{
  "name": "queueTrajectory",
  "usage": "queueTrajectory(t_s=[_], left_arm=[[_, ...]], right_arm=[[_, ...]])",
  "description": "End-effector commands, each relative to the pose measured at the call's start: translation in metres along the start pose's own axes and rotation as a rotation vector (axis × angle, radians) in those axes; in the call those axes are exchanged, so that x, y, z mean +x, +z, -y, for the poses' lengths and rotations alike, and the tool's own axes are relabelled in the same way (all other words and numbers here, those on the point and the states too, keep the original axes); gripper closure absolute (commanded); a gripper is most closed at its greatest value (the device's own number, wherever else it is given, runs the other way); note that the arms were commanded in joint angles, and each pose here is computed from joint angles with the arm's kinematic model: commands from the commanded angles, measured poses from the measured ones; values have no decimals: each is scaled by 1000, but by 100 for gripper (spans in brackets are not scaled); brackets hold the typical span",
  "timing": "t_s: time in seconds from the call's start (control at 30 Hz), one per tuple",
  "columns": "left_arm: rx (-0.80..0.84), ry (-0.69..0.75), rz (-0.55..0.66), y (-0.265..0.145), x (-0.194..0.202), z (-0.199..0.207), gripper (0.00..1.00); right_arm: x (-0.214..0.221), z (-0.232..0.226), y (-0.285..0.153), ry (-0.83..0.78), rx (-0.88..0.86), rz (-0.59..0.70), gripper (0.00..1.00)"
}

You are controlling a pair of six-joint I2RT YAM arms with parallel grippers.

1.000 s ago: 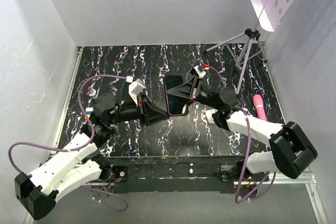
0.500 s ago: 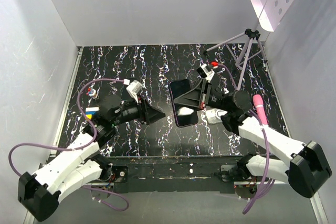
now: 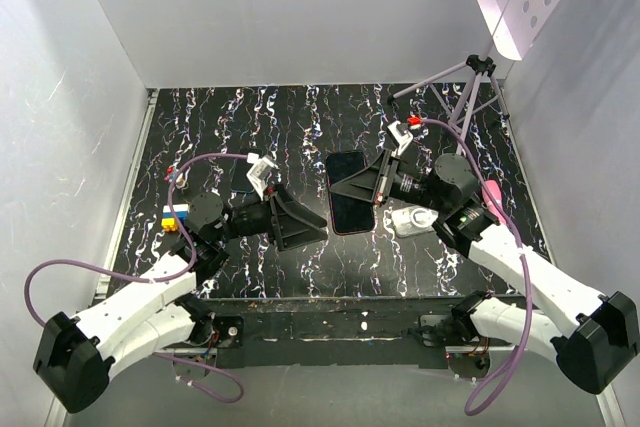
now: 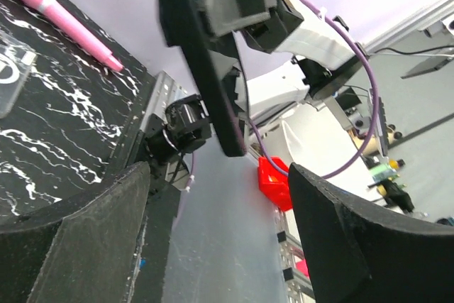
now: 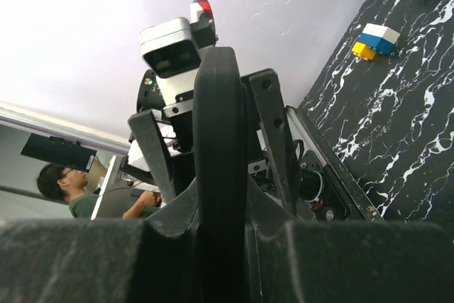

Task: Take the phone out of the phone case
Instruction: Remove the phone case from the phone.

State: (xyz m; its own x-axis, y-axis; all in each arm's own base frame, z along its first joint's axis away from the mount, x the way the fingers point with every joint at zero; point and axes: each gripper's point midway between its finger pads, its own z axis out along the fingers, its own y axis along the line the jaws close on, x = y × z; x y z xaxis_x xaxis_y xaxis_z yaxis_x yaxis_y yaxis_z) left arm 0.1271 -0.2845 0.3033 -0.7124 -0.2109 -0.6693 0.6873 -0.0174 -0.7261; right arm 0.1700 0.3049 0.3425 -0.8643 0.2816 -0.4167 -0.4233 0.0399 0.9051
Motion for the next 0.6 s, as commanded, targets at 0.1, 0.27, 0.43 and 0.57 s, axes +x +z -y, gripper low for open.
queueTrajectory(t_s=[0.1, 0.27, 0.43, 0.57], left_arm=[[120, 47, -28, 7, -2, 33, 26], [120, 35, -39, 12, 2, 32, 36], [106, 14, -65, 21, 7, 24, 40], [112, 18, -66, 26, 6, 24, 45]], right_arm=[[-24, -29, 6, -66, -72, 72, 99], [-25, -31, 9, -59, -95, 72, 99], [-23, -30, 9, -44, -102, 68, 99], [-23, -29, 8, -44, -102, 67, 99]])
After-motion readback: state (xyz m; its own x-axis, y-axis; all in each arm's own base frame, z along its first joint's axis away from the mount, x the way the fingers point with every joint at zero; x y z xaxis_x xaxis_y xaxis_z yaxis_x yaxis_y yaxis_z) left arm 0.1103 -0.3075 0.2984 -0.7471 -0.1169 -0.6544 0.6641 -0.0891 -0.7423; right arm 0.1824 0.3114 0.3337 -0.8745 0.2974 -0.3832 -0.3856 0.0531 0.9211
